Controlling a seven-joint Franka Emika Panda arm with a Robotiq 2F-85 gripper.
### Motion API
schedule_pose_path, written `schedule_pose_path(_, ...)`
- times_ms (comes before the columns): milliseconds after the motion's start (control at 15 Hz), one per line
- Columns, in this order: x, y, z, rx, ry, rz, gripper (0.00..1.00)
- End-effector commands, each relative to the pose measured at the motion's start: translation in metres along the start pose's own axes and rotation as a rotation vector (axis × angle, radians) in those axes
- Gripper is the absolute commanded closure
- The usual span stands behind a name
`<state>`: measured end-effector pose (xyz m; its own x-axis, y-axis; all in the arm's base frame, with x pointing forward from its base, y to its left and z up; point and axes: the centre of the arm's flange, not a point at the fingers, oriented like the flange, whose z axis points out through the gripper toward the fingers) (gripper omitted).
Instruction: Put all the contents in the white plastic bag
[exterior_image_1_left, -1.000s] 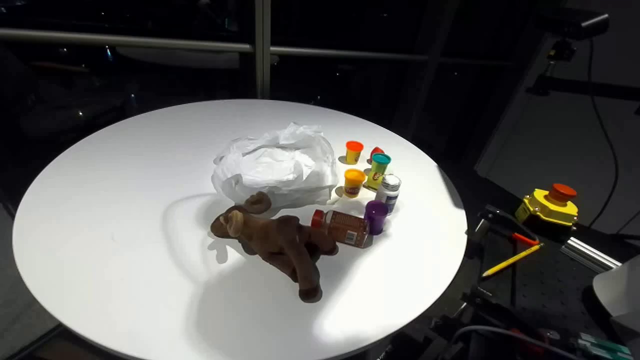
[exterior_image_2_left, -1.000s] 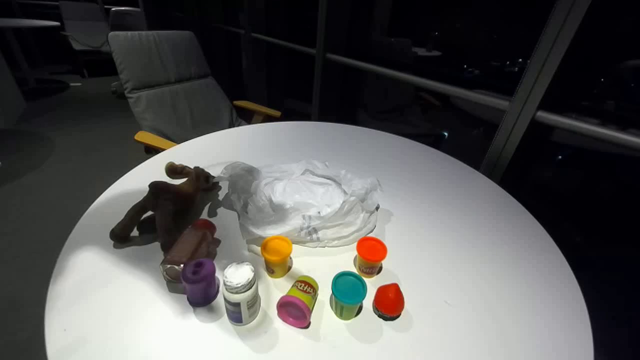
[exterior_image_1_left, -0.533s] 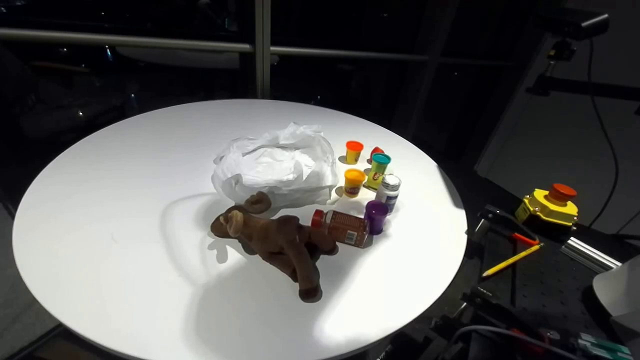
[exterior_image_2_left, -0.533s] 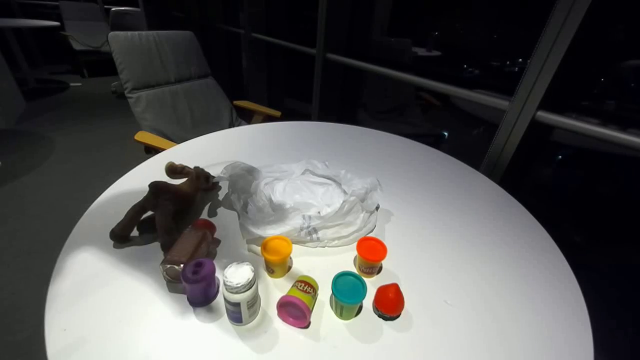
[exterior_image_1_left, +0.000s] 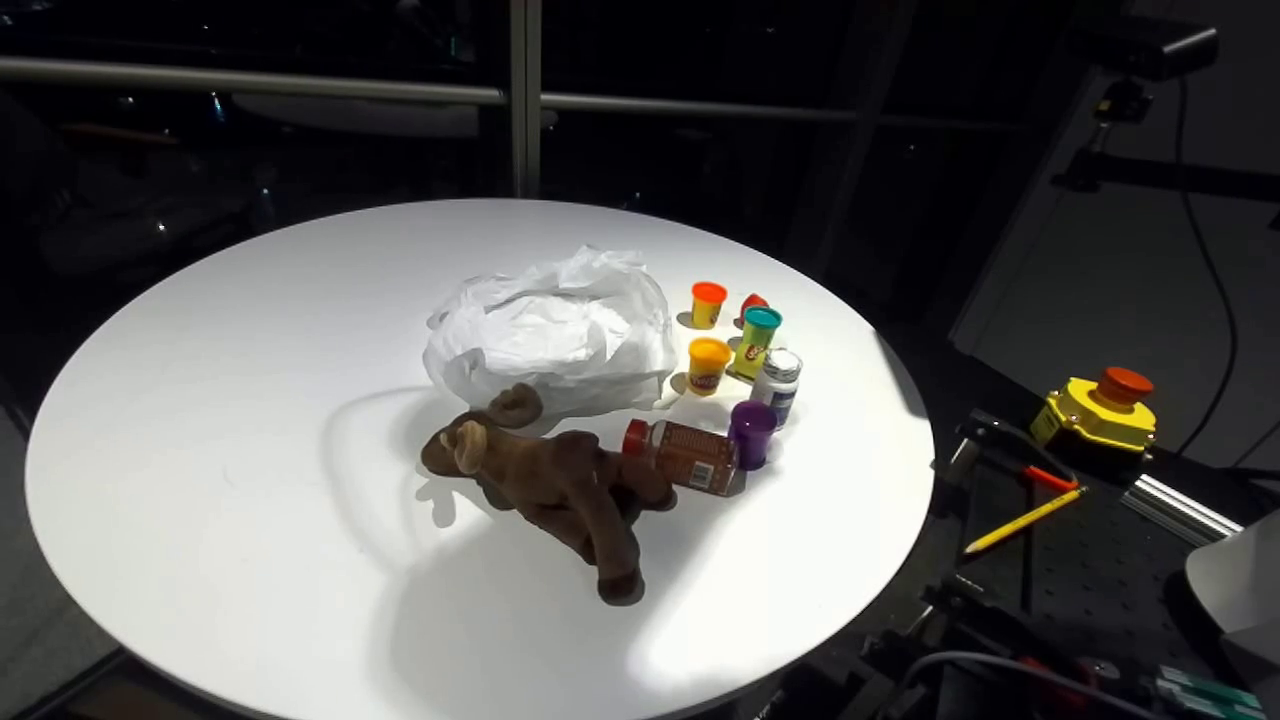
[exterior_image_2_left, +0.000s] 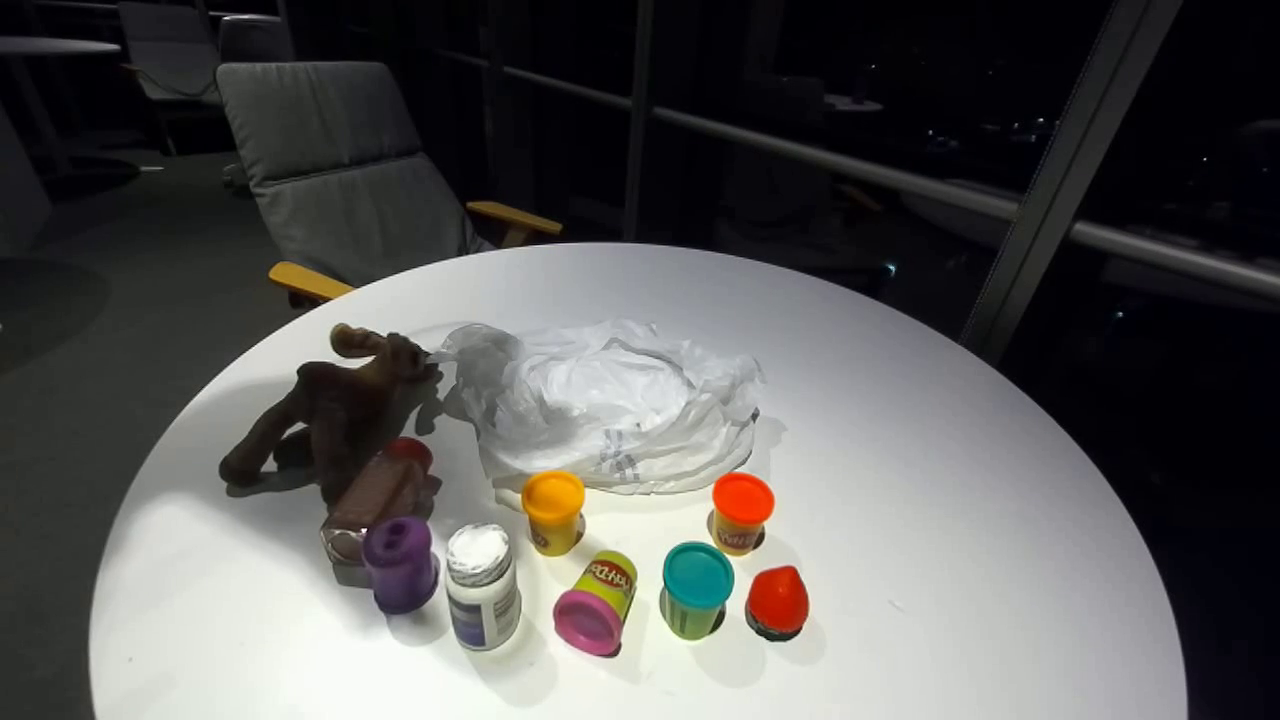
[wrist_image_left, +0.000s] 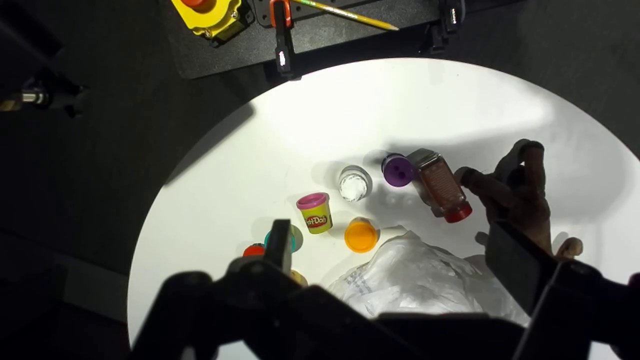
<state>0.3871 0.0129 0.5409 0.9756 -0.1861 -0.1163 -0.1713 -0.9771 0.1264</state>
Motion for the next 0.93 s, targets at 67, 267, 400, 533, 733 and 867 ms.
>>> schedule_pose_path(67,0.034,0.014,0.019,0.029,0.0,0.035,0.0)
schedule_pose_path(267,0.077,0.029,0.052,0.084,0.03,0.094,0.0)
schedule_pose_path(400,0.108,0.039,0.08,0.109,0.077,0.143,0.0)
schedule_pose_path(533,0.134,0.048,0.112,0.1,0.109,0.167,0.0)
schedule_pose_path(733,0.161,0.055,0.168,0.074,0.146,0.196,0.0)
schedule_pose_path(867,0.177,0.057,0.202,0.065,0.164,0.227,0.0)
